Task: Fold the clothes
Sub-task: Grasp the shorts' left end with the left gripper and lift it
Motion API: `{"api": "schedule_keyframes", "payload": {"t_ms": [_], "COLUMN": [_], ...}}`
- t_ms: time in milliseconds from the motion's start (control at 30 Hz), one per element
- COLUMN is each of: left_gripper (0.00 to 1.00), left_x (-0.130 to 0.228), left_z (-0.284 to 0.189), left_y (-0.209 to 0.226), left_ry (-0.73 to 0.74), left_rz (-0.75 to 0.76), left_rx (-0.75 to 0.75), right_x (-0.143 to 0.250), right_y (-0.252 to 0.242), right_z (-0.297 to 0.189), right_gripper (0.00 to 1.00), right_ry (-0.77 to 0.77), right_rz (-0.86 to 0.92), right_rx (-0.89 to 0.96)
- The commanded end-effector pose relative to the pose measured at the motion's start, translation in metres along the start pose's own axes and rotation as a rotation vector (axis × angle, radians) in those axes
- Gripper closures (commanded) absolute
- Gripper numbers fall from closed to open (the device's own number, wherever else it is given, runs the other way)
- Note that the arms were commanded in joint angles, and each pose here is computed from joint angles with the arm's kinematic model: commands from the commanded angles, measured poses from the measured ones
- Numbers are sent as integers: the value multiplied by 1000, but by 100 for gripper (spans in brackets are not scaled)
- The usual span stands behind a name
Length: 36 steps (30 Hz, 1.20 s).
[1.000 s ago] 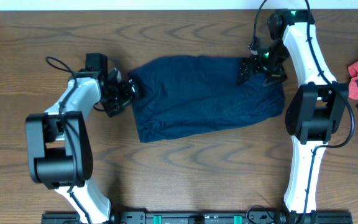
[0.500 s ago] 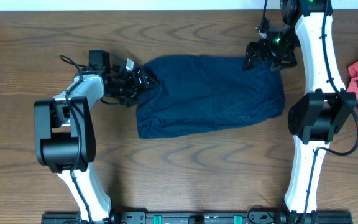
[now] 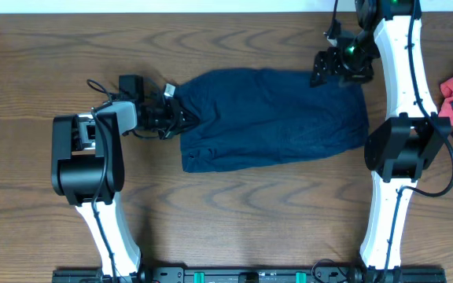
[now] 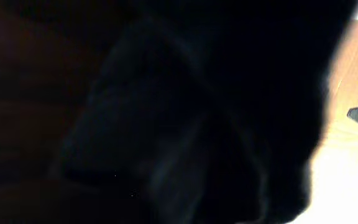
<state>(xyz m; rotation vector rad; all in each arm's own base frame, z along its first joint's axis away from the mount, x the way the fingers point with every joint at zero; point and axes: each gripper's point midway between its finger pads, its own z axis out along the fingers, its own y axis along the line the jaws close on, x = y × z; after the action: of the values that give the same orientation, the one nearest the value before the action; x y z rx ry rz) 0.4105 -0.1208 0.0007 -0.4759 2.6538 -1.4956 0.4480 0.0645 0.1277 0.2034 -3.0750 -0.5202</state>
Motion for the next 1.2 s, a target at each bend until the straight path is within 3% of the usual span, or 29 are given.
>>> {"api": "schedule_keyframes", "payload": {"t_ms": [0, 33, 67, 733, 1167], "left_gripper": [94, 94, 94, 94, 94], "left_x": [-5, -7, -9, -5, 25], "left_z": [-12, -17, -22, -54, -92], "left_y": [14, 12, 10, -23, -152], "left_ry": [-35, -47, -58, -94, -182], "left_rz": [-57, -56, -56, -56, 150], "left_rx": [-27, -25, -22, -3, 109], "right_x": [3, 3, 3, 17, 31], "right_y": [-6, -9, -10, -39, -43], "right_z": [4, 10, 15, 108, 141], "right_gripper": [67, 89, 99, 99, 99], "right_ry": [7, 13, 19, 80, 107], "right_rz": [26, 35, 49, 186, 193], "right_rx": [-5, -6, -6, -8, 8]}}
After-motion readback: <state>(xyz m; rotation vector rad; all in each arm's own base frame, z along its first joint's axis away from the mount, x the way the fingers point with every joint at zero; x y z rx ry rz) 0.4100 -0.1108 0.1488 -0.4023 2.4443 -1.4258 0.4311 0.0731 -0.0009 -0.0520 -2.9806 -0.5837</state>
